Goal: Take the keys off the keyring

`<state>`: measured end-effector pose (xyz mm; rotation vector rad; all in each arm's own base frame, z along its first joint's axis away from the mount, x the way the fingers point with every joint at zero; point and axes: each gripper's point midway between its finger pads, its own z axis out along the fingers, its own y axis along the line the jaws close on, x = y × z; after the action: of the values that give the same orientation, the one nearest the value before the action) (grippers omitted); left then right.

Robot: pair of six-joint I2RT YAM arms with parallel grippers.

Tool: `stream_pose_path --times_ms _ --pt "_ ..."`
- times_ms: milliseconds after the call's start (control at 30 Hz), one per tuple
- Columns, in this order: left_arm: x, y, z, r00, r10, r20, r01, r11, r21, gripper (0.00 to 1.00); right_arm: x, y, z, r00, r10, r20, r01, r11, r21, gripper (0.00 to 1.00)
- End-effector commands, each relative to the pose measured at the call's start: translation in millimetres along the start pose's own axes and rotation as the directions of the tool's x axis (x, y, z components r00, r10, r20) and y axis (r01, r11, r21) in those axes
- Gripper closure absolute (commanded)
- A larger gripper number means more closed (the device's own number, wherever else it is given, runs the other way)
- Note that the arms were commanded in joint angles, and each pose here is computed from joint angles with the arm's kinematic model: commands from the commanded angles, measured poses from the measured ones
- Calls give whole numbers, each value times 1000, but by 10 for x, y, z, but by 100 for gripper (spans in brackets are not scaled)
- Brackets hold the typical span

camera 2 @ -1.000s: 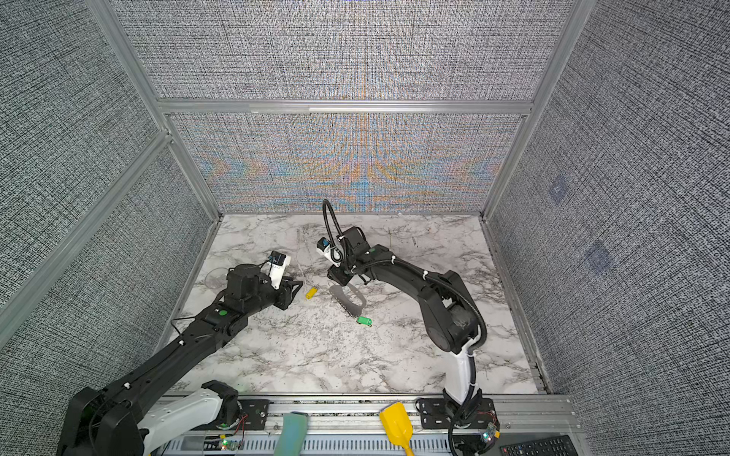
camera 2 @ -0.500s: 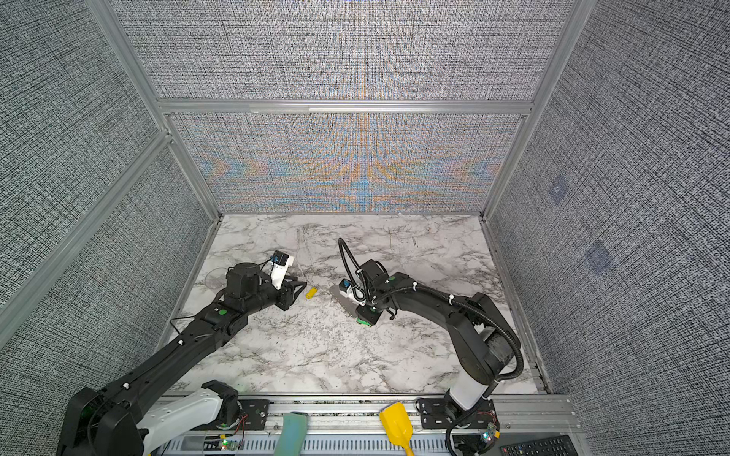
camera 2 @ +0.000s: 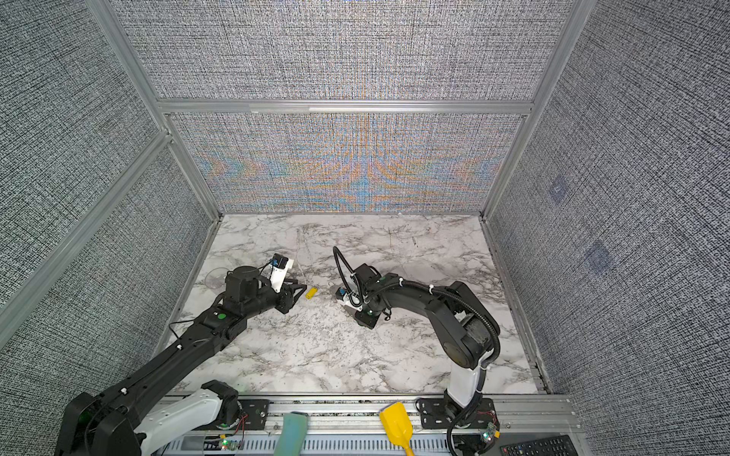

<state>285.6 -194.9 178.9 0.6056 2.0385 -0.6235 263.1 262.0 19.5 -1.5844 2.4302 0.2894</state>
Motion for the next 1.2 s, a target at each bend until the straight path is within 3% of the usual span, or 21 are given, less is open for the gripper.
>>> stream_pose_path --times_ms 0,200,400,567,767,933,1100,1167 --pt "-48 -6 12 1000 12 23 -12 1000 4 60 114 123 0 999 -21 -46 18 998 -53 70" --pt "-14 -3 21 1000 16 24 -16 1000 4 60 247 192 -71 996 -38 -75 34 998 -60 76" --pt "23 -12 20 999 29 17 -29 1000 11 60 432 111 -123 995 -14 -103 12 1000 -20 72" --pt "38 -122 36 996 82 20 -83 994 73 60 356 -43 -306 999 11 -32 -9 999 45 65" --pt "174 -411 122 961 278 10 -274 942 194 60 174 -178 -596 991 35 126 -50 992 113 63" --pt "345 -681 263 848 529 13 -509 810 292 60 171 -458 -914 947 139 288 -208 952 225 63" --pt "504 -897 383 634 767 100 -742 568 355 61 185 -662 -1329 865 175 471 -357 873 332 56" --pt "531 -928 453 576 809 118 -783 504 364 61 215 -726 -1468 823 185 537 -422 832 360 49"
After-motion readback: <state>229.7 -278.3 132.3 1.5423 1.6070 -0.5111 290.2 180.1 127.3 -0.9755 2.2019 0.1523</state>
